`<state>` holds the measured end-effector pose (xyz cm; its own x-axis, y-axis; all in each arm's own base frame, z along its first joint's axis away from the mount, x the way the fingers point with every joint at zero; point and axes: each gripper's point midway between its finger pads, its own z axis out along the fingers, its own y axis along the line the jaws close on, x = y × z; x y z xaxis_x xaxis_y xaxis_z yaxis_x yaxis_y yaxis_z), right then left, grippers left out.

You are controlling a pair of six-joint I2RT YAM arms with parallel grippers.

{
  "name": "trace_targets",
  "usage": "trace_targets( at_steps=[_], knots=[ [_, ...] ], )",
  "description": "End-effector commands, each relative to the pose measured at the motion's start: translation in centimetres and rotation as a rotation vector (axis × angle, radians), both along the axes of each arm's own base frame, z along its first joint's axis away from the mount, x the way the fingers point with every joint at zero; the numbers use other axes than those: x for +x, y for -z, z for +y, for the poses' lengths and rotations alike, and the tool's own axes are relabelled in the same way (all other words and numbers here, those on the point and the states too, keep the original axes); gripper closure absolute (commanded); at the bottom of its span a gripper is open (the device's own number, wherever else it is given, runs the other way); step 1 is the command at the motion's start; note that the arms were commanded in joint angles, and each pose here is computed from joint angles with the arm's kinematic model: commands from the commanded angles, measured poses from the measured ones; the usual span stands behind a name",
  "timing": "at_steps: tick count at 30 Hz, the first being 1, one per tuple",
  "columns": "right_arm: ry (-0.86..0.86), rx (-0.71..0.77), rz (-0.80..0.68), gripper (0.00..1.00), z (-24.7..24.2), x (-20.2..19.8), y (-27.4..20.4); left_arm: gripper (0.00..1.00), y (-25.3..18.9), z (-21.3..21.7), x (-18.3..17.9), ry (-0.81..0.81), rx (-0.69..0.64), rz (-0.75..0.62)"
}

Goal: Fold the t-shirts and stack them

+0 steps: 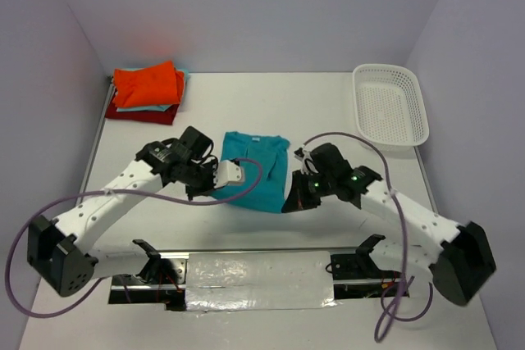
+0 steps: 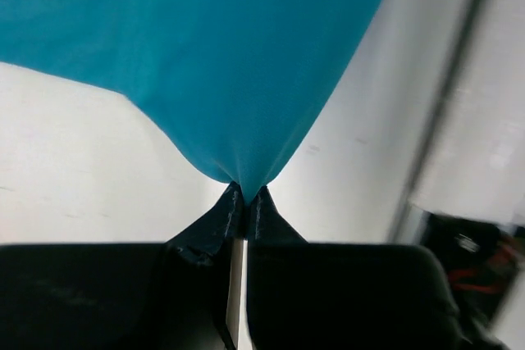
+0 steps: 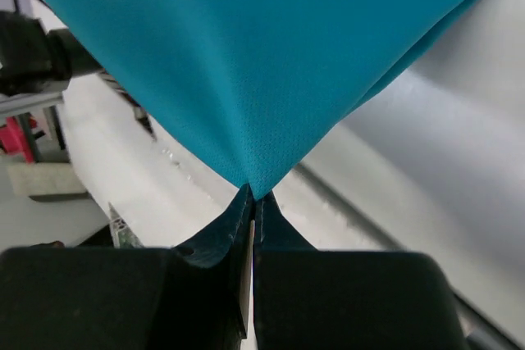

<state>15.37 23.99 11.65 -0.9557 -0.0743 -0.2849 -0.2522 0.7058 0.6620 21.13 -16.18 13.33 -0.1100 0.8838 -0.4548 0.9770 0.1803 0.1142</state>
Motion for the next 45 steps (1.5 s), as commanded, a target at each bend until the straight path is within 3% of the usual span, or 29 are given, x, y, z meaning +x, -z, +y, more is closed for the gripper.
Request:
trace_targets(
  at_steps=[1,5,9,15,23,26,28,30,31,32,34,35,36,38,41,45],
  knots=[
    [0.066,-0.012,0.088,1.0,-1.9,-3.3,-0.7,1.0,-2.1,1.3,-5.5,-0.005,-0.016,0.158],
    [0.098,0.011,0.025,1.0,-2.0,-2.3,-3.9,1.0,-4.2,-0.2,-3.9,-0.043,-0.068,0.144],
    [0.123,-0.024,-0.013,1.0,-1.8,1.6,-5.2,1.0,-4.0,-0.7,-0.7,-0.108,-0.058,0.172],
    [0.233,-0.043,-0.012,1.0,-3.6,8.9,-3.4,1.0,-2.7,1.1,7.9,-0.326,-0.07,0.133],
    [0.265,-0.079,-0.003,1.0,-2.7,16.7,-1.0,1.0,-0.7,0.1,14.6,-0.414,-0.084,0.099],
    [0.327,-0.121,0.02,1.0,-3.4,19.4,0.8,0.95,1.5,0.5,16.4,-0.492,-0.054,0.12],
    [0.383,-0.135,0.023,1.0,-4.3,21.0,1.8,0.86,3.0,0.8,18.2,-0.562,-0.04,0.111],
    [0.413,-0.117,0.035,0.91,-4.2,22.4,2.8,0.77,4.2,0.8,20.0,-0.609,-0.032,0.107],
    [0.428,-0.103,0.018,0.73,-4.2,23.6,2.8,0.75,4.4,1.1,21.2,-0.656,-0.04,0.087],
    [0.434,-0.084,-0.021,0.67,-3.8,25.4,1.6,0.71,4.6,1.9,22.2,-0.696,-0.044,0.082],
    [0.448,-0.132,-0.007,0.6,-4.1,27.5,3.2,0.63,4.7,3.2,24.7,-0.793,-0.062,0.072],
    [0.45,-0.115,-0.072,0.59,-3.6,30.0,1.1,0.55,4.5,3.5,26.3,-0.823,-0.076,0.061],
    [0.433,-0.162,-0.055,0.58,-3.9,30.5,2.6,0.54,4.4,4.1,27.0,-0.855,-0.082,0.059],
    [0.464,-0.203,-0.156,0.58,-4.6,33.8,0.3,0.54,4.2,5.9,28.5,-0.947,-0.093,0.056],
    [0.429,-0.232,-0.218,0.61,-4.8,34.8,-1.3,0.53,2.4,7.2,30.7,-1.013,-0.147,0.031],
    [0.348,-0.222,-0.327,0.7,-3.4,30.6,-3.4,0.58,-0.8,8.2,30.6,-1.029,-0.198,-0.024]
  ],
)
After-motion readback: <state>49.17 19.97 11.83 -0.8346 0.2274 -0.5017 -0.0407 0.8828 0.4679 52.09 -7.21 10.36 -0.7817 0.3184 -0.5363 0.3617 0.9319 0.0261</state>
